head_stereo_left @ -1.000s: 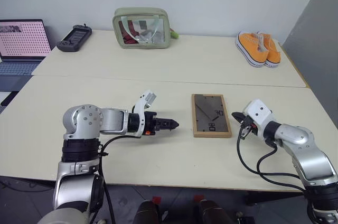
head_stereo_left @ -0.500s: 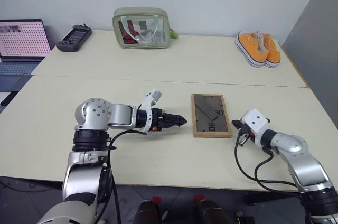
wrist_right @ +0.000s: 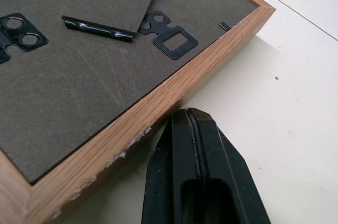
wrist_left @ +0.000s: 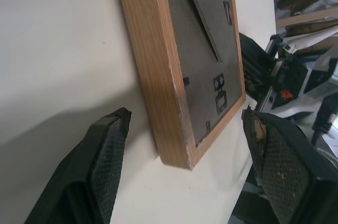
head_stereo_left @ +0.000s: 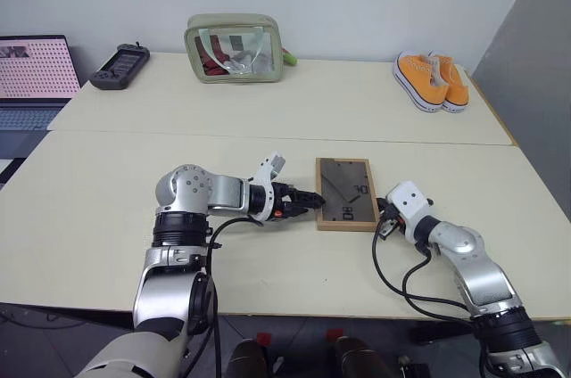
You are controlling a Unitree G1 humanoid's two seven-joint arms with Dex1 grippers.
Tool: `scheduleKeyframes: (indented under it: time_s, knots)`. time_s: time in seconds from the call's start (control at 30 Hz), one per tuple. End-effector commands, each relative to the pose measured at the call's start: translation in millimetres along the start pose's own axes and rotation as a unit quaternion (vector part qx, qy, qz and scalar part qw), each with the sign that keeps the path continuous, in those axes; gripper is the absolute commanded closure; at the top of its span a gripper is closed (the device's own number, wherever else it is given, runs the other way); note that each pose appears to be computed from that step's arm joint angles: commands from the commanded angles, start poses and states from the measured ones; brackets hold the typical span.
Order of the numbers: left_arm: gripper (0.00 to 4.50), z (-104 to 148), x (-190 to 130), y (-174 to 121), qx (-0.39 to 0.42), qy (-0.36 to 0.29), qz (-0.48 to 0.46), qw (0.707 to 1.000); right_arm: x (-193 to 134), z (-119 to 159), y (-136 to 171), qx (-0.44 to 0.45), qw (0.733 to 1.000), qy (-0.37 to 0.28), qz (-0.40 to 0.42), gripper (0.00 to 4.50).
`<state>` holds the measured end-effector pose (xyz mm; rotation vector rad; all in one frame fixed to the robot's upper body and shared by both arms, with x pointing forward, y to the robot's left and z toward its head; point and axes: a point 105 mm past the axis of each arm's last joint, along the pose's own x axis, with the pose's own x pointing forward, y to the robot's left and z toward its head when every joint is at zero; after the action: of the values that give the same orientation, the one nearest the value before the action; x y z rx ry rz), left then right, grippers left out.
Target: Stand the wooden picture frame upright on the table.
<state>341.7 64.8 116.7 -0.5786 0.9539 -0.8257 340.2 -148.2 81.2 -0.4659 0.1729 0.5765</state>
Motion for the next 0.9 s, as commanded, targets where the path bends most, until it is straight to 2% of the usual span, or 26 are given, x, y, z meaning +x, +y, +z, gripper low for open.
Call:
scheduleKeyframes:
  time_s: [0.03, 0.53, 0.8, 0.9]
  knots:
    - [0.89, 8, -1, -4, -0.002, -0.014, -0.01, 1.0, 4, 22, 9, -0.006, 0.999, -0.031, 0.009, 4.5]
    - [0.89, 17, -4, -11, 0.001, -0.033, -0.017, 0.999, 21, 52, 28, 0.018, 0.997, -0.067, 0.029, 4.5]
    - [0.89, 20, -7, -12, 0.0, -0.04, -0.022, 0.999, 15, 39, 20, 0.009, 0.998, -0.05, 0.023, 4.5]
    - [1.43, 20, -6, -12, -0.003, -0.041, -0.024, 0.999, 12, 35, 18, 0.004, 0.999, -0.044, 0.022, 4.5]
